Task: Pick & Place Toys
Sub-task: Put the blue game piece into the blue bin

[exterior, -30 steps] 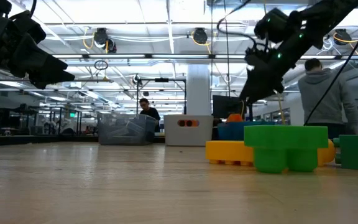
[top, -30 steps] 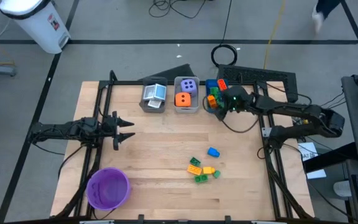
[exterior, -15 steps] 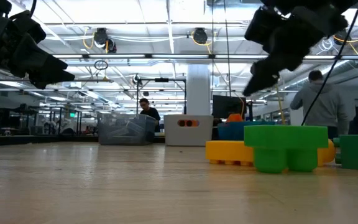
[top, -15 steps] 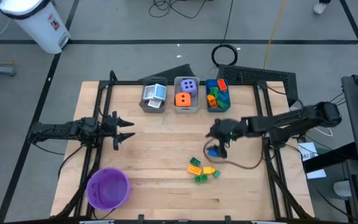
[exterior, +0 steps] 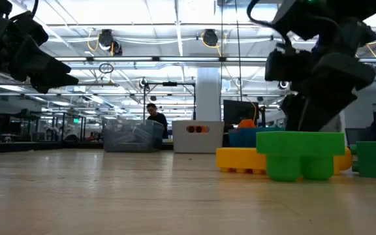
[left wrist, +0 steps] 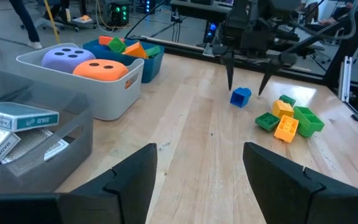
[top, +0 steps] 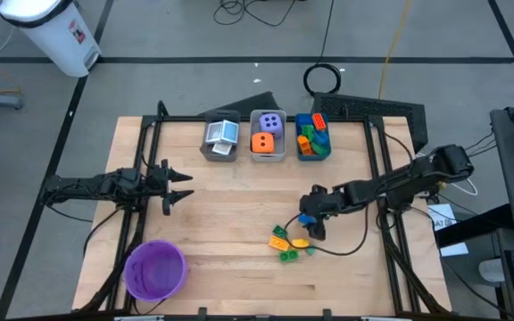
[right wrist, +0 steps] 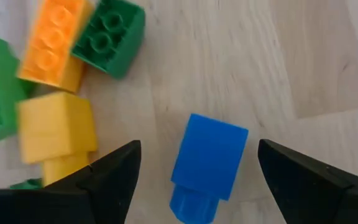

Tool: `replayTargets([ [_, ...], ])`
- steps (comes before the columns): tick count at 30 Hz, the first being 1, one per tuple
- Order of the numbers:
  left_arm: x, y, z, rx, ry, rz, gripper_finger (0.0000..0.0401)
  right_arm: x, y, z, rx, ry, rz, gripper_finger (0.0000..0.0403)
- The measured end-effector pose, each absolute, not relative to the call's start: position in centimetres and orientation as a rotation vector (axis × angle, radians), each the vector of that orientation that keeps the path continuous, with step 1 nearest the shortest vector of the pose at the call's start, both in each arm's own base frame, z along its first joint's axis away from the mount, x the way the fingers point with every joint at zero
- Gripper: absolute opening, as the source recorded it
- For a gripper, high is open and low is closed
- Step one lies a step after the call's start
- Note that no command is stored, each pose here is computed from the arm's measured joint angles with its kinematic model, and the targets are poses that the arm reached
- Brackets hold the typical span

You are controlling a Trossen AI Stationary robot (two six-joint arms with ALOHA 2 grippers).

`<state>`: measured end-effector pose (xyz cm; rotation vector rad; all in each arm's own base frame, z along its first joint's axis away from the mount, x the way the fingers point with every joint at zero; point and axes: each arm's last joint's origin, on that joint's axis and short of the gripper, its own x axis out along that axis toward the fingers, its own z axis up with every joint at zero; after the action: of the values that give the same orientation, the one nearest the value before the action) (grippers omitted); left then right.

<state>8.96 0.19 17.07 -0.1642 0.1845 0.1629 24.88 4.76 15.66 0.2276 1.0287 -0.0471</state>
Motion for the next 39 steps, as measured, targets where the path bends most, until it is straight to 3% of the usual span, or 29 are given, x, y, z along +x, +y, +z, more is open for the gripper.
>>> replayTargets([
  [12,9.0,0.2,17.1,-0.164,0.184,0.163,0.0246,25.5,4.8,13.5,0.201,1.086,-0.094,0.0309],
  [32,9.0,0.2,17.1,-0.164,0.184,0.163,0.0246,25.6,4.4,13.9,0.204,1.062,-0.108,0.0152],
  [39,9.0,0.2,17.1,-0.164,0.184,0.163,0.0246,25.2,2.7,16.5,0.255,0.956,-0.148,0.0135],
])
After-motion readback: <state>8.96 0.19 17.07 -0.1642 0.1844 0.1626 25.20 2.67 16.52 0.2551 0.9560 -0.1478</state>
